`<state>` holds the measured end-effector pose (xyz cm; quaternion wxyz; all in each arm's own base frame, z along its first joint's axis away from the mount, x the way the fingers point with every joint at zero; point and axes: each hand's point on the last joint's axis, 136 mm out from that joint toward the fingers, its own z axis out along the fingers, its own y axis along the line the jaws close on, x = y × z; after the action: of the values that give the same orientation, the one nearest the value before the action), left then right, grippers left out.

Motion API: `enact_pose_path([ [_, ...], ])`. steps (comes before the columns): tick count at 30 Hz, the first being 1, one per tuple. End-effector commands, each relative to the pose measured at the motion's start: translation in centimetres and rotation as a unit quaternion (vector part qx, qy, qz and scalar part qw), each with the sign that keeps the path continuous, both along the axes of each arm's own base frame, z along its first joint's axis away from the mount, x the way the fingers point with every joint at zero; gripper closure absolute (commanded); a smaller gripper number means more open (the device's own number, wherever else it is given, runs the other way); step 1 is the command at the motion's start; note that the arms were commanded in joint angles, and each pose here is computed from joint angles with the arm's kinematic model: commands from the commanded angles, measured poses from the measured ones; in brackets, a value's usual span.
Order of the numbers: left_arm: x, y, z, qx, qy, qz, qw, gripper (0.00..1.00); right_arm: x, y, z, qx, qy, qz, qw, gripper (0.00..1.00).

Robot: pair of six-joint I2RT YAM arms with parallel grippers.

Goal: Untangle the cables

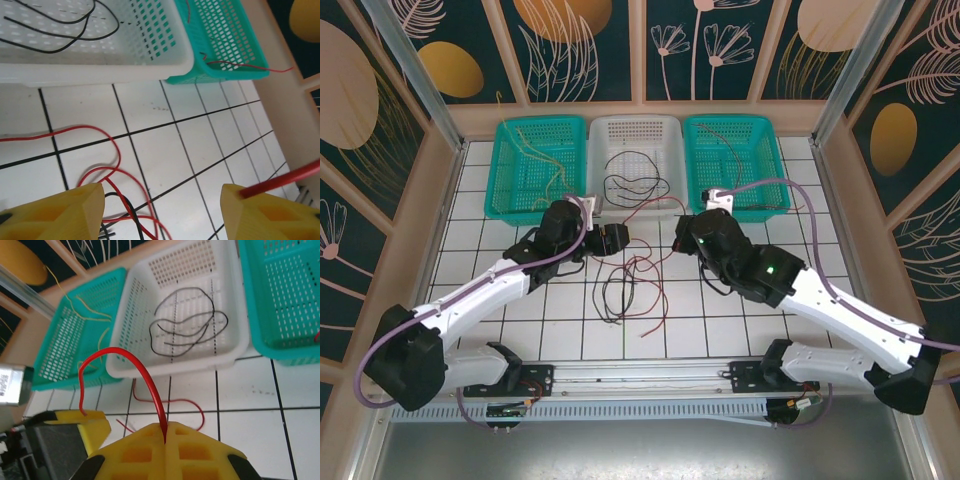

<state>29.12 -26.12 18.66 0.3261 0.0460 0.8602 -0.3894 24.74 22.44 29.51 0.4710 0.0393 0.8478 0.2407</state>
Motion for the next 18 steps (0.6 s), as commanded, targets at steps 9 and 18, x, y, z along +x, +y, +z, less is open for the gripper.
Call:
enact_pose_path([
  [9,-1.0,-2.2,4.8,-0.122,-0.033,-0.039,0.991,0.36,0.3,-1.0,8.7,0.090,-0.095,-0.018,0.991,1.00],
  [18,-1.7,-1.9,3.3,-0.123,-0.014,-0.038,0.992,0.37,1.2,-2.8,10.8,0.135,-0.107,-0.049,0.984,1.00],
])
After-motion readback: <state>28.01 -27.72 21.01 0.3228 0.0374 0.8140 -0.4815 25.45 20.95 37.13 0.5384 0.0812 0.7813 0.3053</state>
